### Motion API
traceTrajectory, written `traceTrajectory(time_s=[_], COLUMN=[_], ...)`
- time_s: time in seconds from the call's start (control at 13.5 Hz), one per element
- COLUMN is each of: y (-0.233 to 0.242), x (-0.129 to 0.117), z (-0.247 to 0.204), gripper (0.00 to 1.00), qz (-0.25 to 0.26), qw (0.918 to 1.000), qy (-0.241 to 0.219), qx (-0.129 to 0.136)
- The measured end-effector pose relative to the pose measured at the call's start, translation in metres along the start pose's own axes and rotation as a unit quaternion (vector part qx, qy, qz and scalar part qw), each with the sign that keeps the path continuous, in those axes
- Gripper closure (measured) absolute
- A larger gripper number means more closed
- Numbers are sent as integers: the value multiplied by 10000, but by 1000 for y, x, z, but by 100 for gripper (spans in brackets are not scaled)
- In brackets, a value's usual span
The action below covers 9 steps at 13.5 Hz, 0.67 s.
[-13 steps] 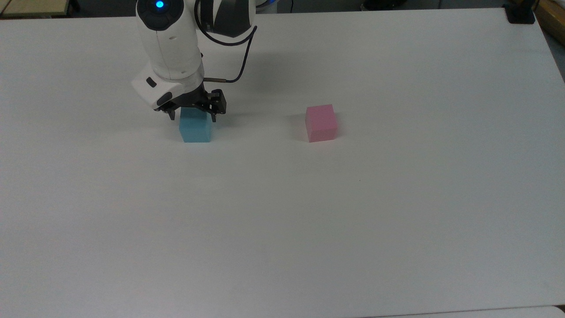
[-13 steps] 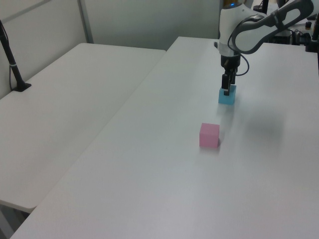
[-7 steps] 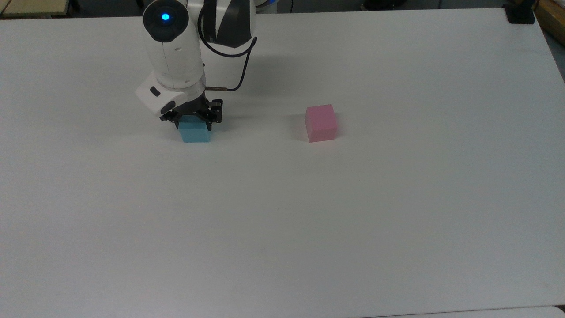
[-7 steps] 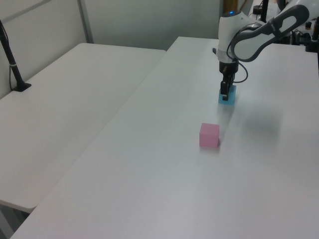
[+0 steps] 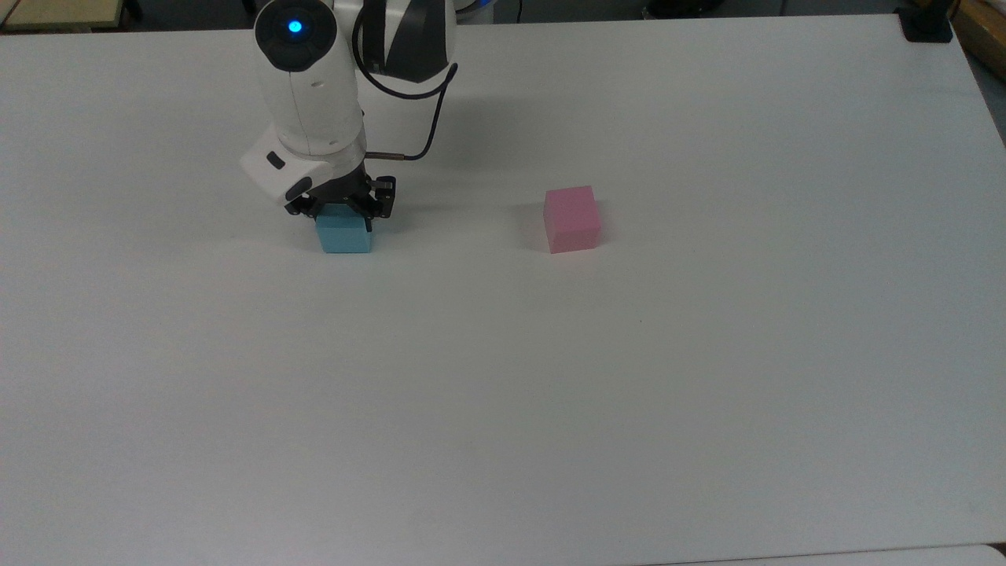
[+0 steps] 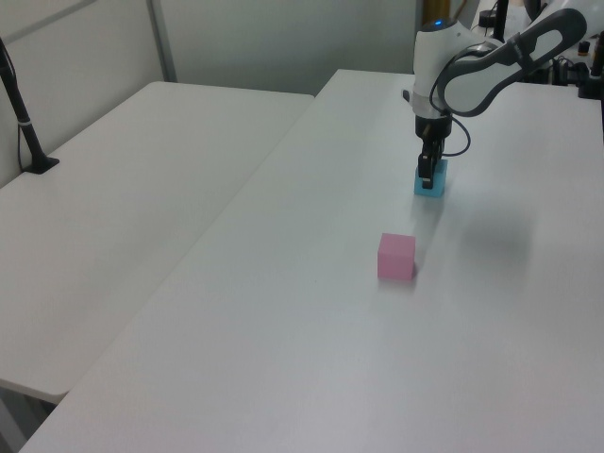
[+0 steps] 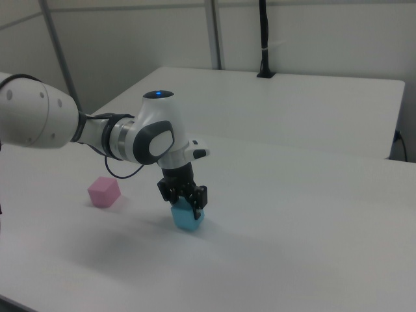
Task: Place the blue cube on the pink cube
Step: 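Lift the light-blue cube off the table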
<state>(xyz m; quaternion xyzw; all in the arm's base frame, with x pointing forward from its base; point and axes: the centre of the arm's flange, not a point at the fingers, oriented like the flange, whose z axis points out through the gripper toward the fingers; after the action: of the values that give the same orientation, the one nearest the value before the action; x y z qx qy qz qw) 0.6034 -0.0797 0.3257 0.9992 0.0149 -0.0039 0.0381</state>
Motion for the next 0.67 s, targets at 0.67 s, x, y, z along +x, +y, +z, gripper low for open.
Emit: traceTrajectory(time_s=[0.67], y=[7], x=[4], z=[-170], gripper=[39], qz=[78], qw=[9999], qy=[-23], qx=[-66])
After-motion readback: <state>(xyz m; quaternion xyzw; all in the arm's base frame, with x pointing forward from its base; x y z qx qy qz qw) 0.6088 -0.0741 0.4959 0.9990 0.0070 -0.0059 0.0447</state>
